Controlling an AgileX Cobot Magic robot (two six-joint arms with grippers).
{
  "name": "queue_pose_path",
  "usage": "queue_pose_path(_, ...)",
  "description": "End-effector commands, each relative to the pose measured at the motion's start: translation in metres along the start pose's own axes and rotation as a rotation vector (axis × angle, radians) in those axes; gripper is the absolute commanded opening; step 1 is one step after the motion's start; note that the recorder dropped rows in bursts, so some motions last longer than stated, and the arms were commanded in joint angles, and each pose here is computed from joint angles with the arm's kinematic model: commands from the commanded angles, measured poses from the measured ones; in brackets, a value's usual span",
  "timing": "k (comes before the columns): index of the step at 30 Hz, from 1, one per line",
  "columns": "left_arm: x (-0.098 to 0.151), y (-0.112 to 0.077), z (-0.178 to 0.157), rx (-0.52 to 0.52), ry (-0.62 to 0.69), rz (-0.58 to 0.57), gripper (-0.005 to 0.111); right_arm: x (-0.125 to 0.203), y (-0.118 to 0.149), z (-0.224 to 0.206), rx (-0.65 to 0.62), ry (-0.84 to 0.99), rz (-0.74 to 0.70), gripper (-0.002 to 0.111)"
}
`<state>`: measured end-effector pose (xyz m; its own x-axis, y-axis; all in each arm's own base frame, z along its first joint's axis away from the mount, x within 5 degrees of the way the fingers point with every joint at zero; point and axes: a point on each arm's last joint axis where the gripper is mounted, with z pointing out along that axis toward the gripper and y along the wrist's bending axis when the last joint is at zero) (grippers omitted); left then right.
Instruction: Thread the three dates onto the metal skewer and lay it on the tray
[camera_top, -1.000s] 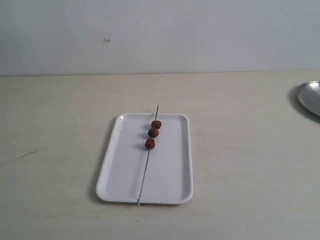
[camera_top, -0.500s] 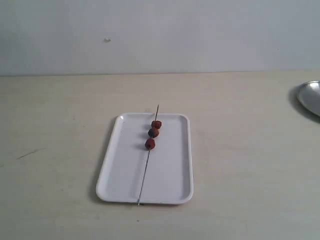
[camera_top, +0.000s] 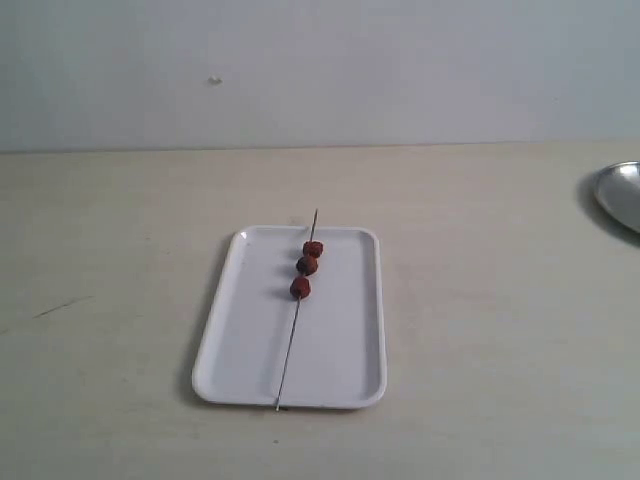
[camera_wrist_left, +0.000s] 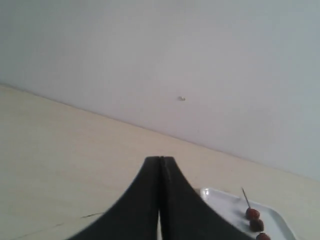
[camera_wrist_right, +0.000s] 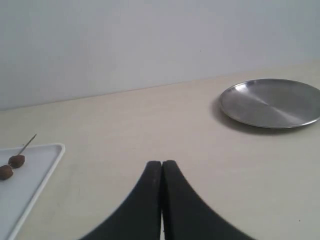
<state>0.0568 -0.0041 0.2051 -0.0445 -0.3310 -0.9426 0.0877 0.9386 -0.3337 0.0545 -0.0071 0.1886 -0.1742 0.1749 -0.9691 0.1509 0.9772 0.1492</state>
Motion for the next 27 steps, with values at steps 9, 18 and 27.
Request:
queue_pose_path(9, 0.023, 0.012, -0.004, -0.144, 0.250, 0.142, 0.000, 0.001, -0.001, 0.000, 0.006, -0.005, -0.011, 0.000)
queue_pose_path(18, 0.023, 0.012, -0.004, -0.145, 0.250, 0.143, 0.000, 0.001, -0.001, 0.000, 0.006, -0.005, -0.011, 0.000)
queue_pose_path(27, 0.023, 0.012, -0.004, -0.145, 0.250, 0.142, 0.000, 0.001, -0.001, 0.000, 0.006, -0.005, -0.011, 0.000)
